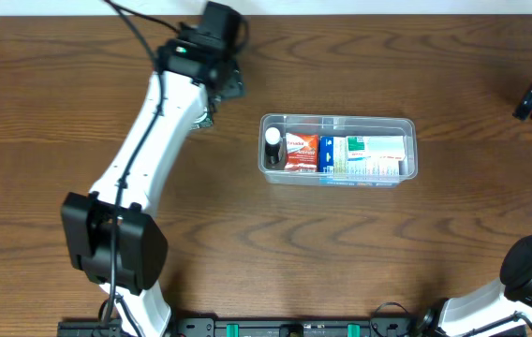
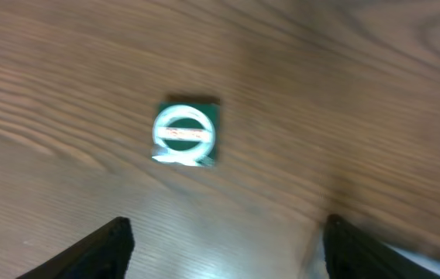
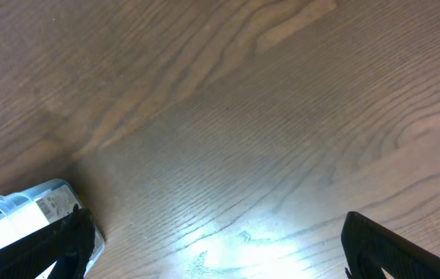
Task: Pack container
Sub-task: 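Open left gripper and move it toward the green Zam-Buk tin, then lower left gripper over the Zam-Buk tin and grasp it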
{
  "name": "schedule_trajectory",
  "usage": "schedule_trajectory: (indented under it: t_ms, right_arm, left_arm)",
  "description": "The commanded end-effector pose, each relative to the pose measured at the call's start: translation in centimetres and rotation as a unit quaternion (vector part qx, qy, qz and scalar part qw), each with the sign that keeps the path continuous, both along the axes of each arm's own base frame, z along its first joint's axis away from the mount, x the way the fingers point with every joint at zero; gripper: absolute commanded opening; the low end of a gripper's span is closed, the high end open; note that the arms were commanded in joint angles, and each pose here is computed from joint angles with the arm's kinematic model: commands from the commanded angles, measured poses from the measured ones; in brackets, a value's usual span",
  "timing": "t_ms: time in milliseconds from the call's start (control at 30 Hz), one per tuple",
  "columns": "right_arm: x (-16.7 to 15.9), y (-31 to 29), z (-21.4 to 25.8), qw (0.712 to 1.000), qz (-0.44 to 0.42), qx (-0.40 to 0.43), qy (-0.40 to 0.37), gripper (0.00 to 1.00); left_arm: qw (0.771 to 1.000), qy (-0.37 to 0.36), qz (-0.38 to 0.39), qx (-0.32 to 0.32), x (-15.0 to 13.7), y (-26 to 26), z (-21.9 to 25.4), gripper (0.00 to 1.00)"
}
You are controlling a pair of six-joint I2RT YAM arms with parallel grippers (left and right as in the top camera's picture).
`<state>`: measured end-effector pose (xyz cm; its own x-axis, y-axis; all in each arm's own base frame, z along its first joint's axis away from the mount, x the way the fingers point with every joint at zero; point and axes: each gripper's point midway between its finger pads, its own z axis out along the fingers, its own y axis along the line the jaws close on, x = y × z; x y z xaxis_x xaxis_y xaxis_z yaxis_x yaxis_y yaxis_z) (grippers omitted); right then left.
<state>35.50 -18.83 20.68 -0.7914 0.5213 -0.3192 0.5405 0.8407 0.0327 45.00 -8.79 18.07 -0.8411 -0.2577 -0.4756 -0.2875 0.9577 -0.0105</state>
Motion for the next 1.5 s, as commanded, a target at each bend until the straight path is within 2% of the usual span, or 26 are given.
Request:
schedule_trajectory:
  t_ms: [0, 133, 467, 767, 1033, 1300, 1467]
  right_arm:
    - [0.0, -0.1, 1.0, 1.0, -0.007, -0.004, -0.014, 0.99]
    - [0.0, -0.1, 1.0, 1.0, -0.007, -0.004, -0.014, 0.99]
    - [0.0, -0.1, 1.0, 1.0, -0.007, -0.004, -0.014, 0.99]
    - [0.0, -0.1, 1.0, 1.0, -0.007, -0.004, -0.014, 0.99]
    - [0.0, -0.1, 1.0, 1.0, -0.007, -0.004, -0.014, 0.99]
    - [0.0, -0.1, 1.0, 1.0, -0.007, -0.004, -0.014, 0.99]
    - [0.0, -0.1, 1.0, 1.0, -0.007, -0.004, -0.014, 0.99]
  left_arm:
    - [0.999, -0.016, 0.028, 0.013, 0.9, 3.1, 1.0, 0.87]
    - [0.999, -0.017, 0.048, 0.009, 1.4, 4.8, 0.5, 0.99]
    - [0.999, 0.005, 0.026, 0.025, 3.5, 5.0, -4.1, 0.98]
    - [0.995, 0.063, -0.042, 0.061, 4.7, 4.6, -10.8, 0.98]
    - [0.99, 0.111, -0.059, 0.057, 4.2, 4.2, -15.6, 0.98]
    - [0.989, 0.133, -0.07, 0.013, 3.9, 3.2, -18.2, 0.98]
    - [0.991, 0.135, -0.025, -0.001, 3.7, 4.0, -18.4, 0.98]
